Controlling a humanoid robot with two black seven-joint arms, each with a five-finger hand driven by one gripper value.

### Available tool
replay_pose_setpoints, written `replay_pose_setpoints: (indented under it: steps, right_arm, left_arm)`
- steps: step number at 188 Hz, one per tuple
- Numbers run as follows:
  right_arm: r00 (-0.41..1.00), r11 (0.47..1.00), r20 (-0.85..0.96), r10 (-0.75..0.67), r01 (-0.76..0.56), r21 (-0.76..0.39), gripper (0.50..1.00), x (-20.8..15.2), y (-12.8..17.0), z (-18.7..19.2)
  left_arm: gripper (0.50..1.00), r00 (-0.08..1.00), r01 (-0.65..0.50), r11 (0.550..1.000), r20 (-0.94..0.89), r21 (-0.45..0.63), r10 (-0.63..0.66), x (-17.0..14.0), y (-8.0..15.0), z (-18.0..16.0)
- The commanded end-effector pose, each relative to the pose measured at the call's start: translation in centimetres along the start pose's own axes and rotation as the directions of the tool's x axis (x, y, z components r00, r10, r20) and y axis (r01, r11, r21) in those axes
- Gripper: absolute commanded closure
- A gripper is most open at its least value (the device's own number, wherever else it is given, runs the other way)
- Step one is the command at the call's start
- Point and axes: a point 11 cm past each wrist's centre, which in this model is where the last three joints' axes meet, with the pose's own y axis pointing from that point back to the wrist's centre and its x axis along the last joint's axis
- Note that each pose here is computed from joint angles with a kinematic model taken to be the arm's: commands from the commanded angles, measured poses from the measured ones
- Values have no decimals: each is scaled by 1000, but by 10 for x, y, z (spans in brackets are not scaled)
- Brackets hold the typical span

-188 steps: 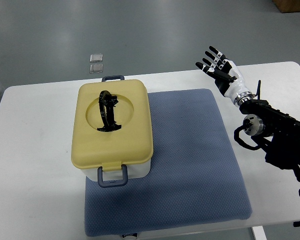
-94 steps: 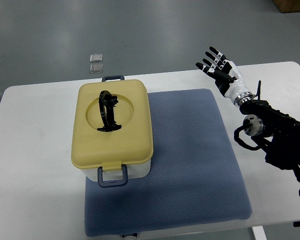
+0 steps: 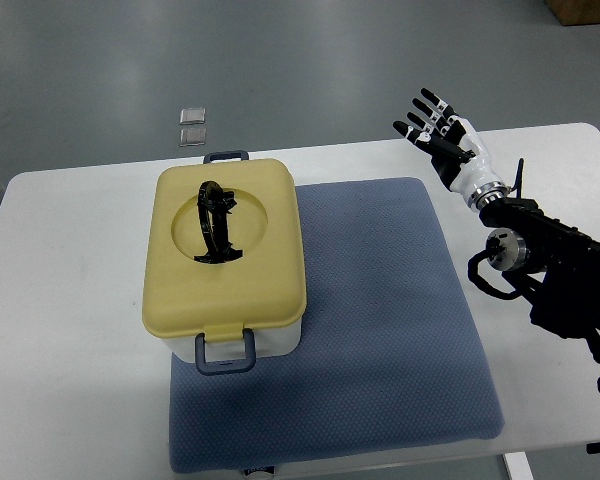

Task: Open white storage box with right hand

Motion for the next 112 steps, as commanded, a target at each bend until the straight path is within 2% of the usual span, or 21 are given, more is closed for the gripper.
replay_pose_setpoints:
  steps: [1, 112]
  right_arm:
    - [1000, 1000, 0, 0, 0, 5, 574, -1, -1, -2]
    - [1000, 1000, -14, 12, -11, 8, 574, 6, -1, -5]
  left_arm:
    - [500, 1000, 0, 1000, -1, 0, 0, 0, 0, 0]
    - [500, 1000, 0, 1000, 0, 0, 0, 0, 0, 0]
